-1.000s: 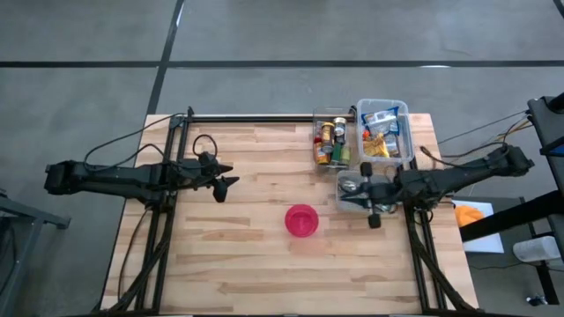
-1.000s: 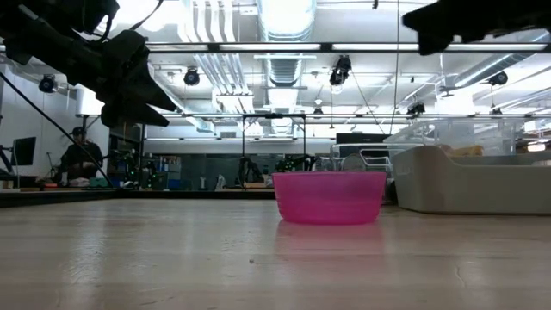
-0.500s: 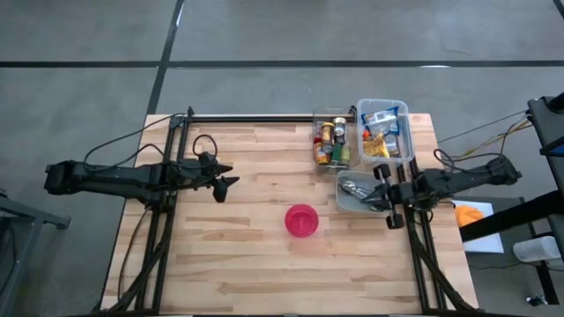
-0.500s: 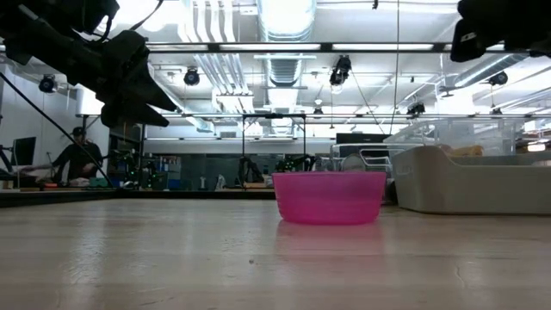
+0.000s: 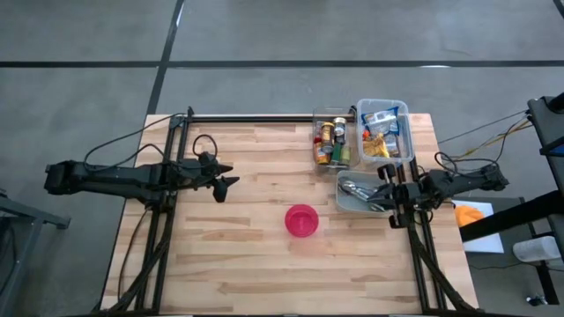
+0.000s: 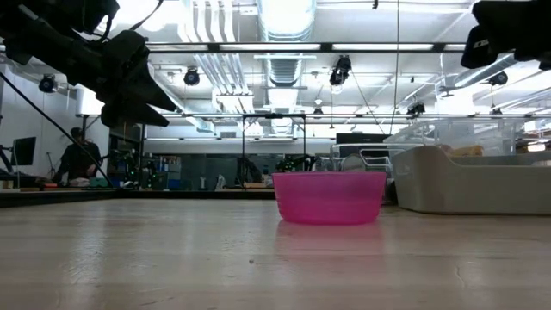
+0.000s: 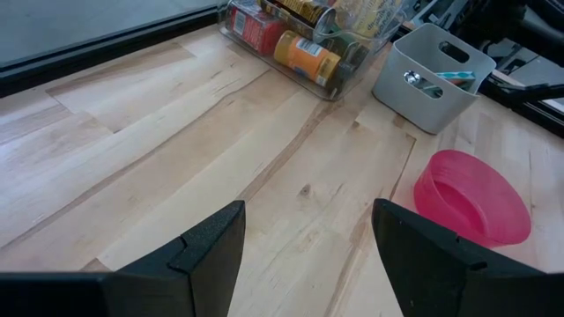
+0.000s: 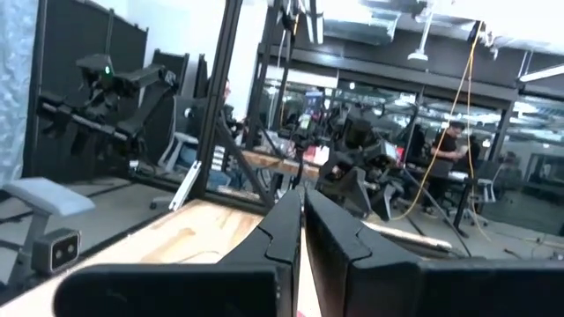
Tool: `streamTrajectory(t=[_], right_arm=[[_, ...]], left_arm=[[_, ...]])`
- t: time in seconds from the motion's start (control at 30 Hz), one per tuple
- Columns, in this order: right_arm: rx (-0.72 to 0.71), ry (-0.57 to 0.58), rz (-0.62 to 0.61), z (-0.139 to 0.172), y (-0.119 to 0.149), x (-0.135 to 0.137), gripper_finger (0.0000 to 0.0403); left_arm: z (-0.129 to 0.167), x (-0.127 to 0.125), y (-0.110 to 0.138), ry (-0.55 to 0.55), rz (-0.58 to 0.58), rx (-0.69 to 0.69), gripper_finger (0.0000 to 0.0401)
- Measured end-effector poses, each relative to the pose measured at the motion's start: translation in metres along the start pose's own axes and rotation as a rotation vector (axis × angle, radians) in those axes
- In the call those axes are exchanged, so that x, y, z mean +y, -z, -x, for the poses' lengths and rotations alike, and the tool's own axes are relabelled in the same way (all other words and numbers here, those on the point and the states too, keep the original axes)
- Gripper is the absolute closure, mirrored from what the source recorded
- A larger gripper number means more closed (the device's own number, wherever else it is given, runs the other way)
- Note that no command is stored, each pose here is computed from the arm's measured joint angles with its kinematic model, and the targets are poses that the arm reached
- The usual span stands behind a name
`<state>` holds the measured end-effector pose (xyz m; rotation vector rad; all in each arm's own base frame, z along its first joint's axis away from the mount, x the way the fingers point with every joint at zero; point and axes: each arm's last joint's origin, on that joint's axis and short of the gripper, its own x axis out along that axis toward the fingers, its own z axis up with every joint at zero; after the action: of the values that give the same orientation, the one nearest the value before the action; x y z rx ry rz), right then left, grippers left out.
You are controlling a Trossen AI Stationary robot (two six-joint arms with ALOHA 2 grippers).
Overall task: Pick & Place Food Item
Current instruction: Return to home position
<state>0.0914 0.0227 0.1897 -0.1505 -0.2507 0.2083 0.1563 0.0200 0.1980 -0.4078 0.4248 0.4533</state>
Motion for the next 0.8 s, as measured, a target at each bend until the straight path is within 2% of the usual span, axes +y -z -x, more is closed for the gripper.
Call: streamTrajectory(t=[0.57, 0.8], right_arm=[[0.075, -0.012, 0.002, 0.0, 0.008, 0.001, 0.0387], [0.108, -0.006, -0.124, -0.002, 0.011, 0.002, 0.0387]], left_arm=[[0.0, 0.0, 0.0, 0.0, 0.0, 0.0, 0.0153], [0.0, 0.0, 0.0, 0.001, 0.0, 0.0, 0.0152]])
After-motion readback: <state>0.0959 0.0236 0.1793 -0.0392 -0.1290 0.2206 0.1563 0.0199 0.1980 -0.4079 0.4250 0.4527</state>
